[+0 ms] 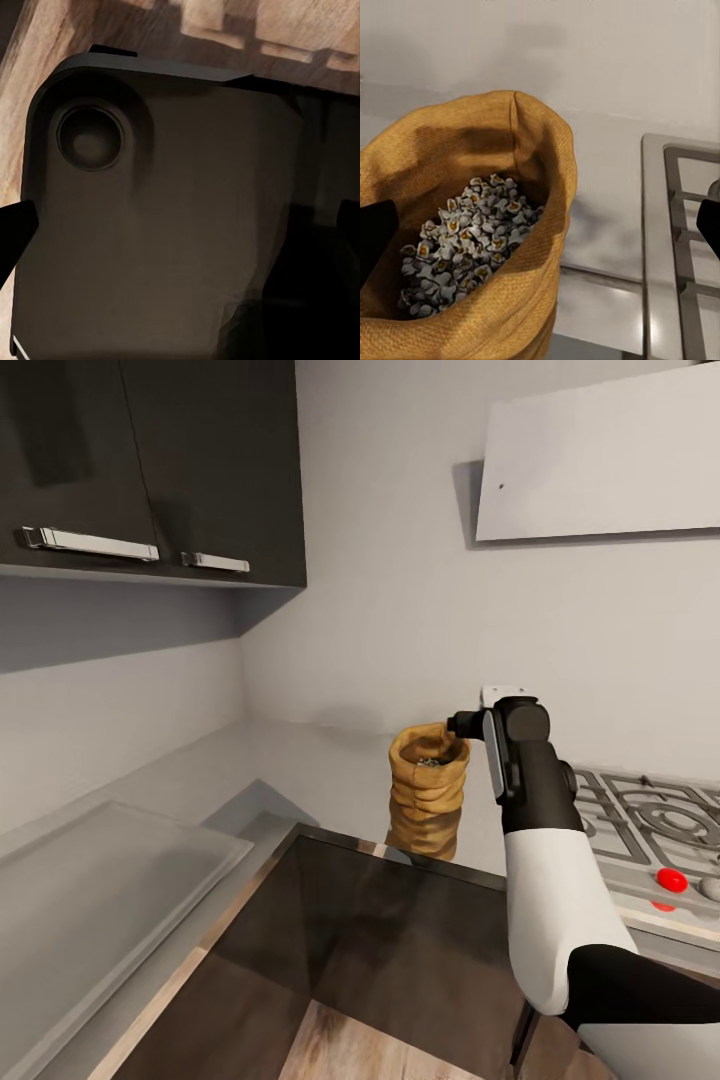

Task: In the kitchen, take the popcorn bag from the countertop, put it into the microwave, and heat it until the popcorn is cooked so the cooked popcorn ends up inside the bag.

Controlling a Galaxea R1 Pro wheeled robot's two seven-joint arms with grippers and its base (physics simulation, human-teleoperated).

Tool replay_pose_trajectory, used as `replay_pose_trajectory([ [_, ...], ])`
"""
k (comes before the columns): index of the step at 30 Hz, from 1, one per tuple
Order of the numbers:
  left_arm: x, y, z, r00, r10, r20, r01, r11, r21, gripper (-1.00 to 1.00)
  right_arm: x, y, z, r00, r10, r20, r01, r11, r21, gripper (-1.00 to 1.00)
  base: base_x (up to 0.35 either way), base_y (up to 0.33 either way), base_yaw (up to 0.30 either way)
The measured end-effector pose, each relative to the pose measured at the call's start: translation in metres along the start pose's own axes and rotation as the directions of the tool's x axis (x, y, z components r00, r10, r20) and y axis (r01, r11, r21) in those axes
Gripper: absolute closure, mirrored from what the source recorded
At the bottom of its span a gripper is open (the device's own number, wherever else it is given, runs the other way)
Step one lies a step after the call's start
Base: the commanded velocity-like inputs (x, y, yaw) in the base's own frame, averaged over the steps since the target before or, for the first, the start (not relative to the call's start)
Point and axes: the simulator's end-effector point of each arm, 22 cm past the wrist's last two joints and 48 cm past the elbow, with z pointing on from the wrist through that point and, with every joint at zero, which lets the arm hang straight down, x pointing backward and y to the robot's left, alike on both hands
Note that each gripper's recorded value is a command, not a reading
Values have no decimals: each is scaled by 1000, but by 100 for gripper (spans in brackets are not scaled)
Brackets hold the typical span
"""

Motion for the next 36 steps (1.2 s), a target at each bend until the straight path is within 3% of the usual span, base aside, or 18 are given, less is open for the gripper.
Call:
replay_pose_trajectory([
  [5, 0, 0, 0, 1000, -1, 0, 1, 1000, 0, -100, -1, 1, -1, 1000, -12, 3, 12, 1000, 16, -100, 0, 0, 0],
  [8, 0, 0, 0, 1000, -1, 0, 1, 1000, 0, -100, 2, -30, -1, 1000, -25, -9, 26, 988, 153, -100, 0, 0, 0],
  [10, 0, 0, 0, 1000, 0, 0, 0, 1000, 0, -100, 4, -35, 2, 999, -34, -28, 38, 981, 189, -100, 0, 0, 0],
  [16, 0, 0, 0, 1000, 0, 0, 0, 1000, 0, -100, -3, -6, 36, 975, -98, -200, 127, 982, 137, -100, 0, 0, 0],
  [22, 0, 0, 0, 1000, 0, 0, 0, 1000, 0, -100, -11, 3, 39, 960, -39, -276, 66, 993, 93, -100, 0, 0, 0],
  [26, 0, 0, 0, 1000, 0, -2, 0, 1000, 1, -100, 2, 3, 43, 948, 47, -314, -28, 997, 65, -100, 0, 0, 0],
  [30, 0, 0, 0, 1000, 4, -2, -4, 1000, 2, -100, 8, 4, 44, 939, 99, -329, -87, 995, 50, -100, -80, 0, 0],
  [36, 0, 0, 0, 1000, 1, -1, -1, 1000, 2, -100, 7, 2, 44, 939, 110, -326, -98, 994, 52, -100, -315, 0, 0],
])
